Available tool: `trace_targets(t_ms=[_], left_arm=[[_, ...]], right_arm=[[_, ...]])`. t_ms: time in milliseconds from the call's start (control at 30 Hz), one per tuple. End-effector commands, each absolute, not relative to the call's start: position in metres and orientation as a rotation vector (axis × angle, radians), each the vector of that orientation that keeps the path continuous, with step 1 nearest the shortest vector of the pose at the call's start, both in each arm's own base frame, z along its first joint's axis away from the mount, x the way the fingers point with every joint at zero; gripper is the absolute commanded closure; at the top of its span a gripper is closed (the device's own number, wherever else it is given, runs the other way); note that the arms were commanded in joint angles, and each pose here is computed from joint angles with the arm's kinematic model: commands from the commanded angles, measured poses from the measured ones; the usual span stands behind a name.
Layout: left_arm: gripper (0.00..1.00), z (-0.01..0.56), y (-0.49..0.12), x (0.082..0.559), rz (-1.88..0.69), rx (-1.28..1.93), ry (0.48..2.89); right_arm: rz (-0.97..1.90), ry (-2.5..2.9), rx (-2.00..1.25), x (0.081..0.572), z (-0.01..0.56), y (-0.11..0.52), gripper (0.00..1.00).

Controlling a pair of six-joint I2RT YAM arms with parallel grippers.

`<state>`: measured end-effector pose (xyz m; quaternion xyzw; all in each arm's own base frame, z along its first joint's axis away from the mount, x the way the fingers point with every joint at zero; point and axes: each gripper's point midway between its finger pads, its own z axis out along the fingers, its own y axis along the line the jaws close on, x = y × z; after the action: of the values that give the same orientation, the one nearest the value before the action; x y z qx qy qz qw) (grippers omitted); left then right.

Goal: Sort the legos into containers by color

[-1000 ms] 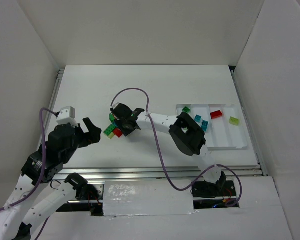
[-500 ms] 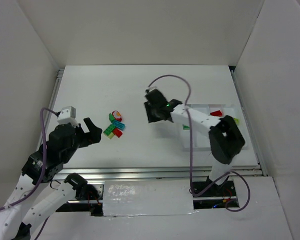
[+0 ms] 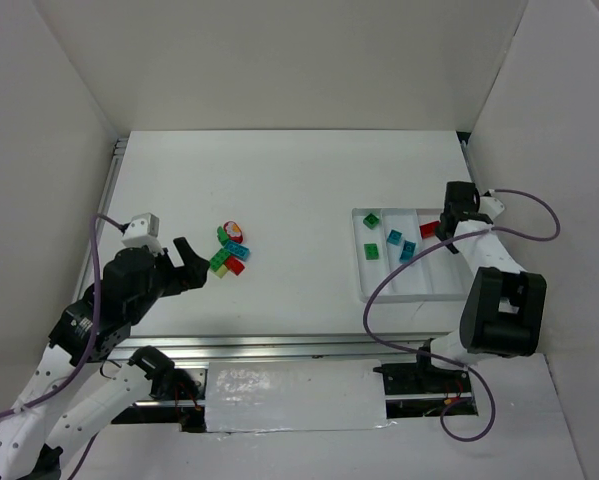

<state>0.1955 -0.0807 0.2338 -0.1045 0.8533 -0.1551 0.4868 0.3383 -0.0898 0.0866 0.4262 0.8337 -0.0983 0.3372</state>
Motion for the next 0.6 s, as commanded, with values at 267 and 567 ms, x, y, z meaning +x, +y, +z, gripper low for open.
trace_targets(t_ms=[267, 567], left_arm=[[0.00, 0.244, -0.089, 0.201, -0.417, -0.197, 2.035], [0.00, 0.241, -0.097, 0.202, -0.442, -0.150, 2.052]], right_arm=[[-0.421, 1.913, 1.451, 0.321, 0.085, -0.154, 1.00], [-0.446, 1.910, 1.505, 0.311, 0.072, -0.158, 0.93]])
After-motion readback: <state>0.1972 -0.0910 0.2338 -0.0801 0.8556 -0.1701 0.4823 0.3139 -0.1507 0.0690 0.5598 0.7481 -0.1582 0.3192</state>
